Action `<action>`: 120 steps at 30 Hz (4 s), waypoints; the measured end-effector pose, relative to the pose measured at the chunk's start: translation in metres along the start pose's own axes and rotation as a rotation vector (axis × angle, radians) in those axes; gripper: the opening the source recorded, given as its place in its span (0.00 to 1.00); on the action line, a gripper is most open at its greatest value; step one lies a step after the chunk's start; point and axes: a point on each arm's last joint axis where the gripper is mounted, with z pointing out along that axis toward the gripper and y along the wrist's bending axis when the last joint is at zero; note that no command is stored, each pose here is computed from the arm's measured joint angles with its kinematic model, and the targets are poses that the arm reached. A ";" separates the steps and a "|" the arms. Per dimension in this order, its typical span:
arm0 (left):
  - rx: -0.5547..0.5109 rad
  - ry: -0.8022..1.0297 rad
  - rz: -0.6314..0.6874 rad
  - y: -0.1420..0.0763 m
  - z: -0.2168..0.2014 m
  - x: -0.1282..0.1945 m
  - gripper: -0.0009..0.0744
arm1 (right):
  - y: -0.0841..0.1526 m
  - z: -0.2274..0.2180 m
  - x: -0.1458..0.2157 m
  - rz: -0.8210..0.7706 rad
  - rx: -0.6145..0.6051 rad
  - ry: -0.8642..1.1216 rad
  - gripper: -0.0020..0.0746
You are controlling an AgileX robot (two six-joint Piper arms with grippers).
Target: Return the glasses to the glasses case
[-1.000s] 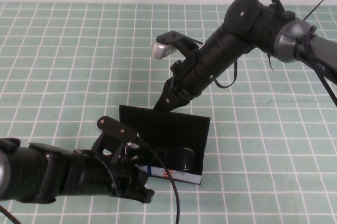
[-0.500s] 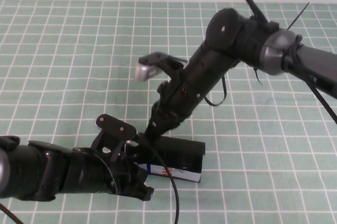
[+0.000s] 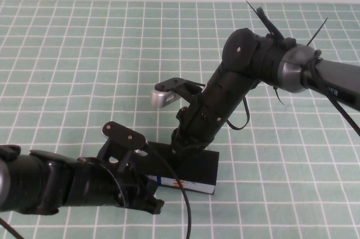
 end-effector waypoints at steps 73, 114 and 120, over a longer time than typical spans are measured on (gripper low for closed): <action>0.184 -0.415 0.424 -0.073 -0.208 0.005 0.01 | 0.187 -0.117 0.326 0.004 0.784 -1.048 0.01; -0.548 -0.775 -0.046 -0.002 -0.203 0.140 0.01 | 0.190 -0.112 0.326 0.041 0.689 -1.049 0.01; -0.558 -0.672 -0.135 0.008 -0.174 0.161 0.01 | 0.191 -0.112 0.325 0.049 0.667 -1.060 0.01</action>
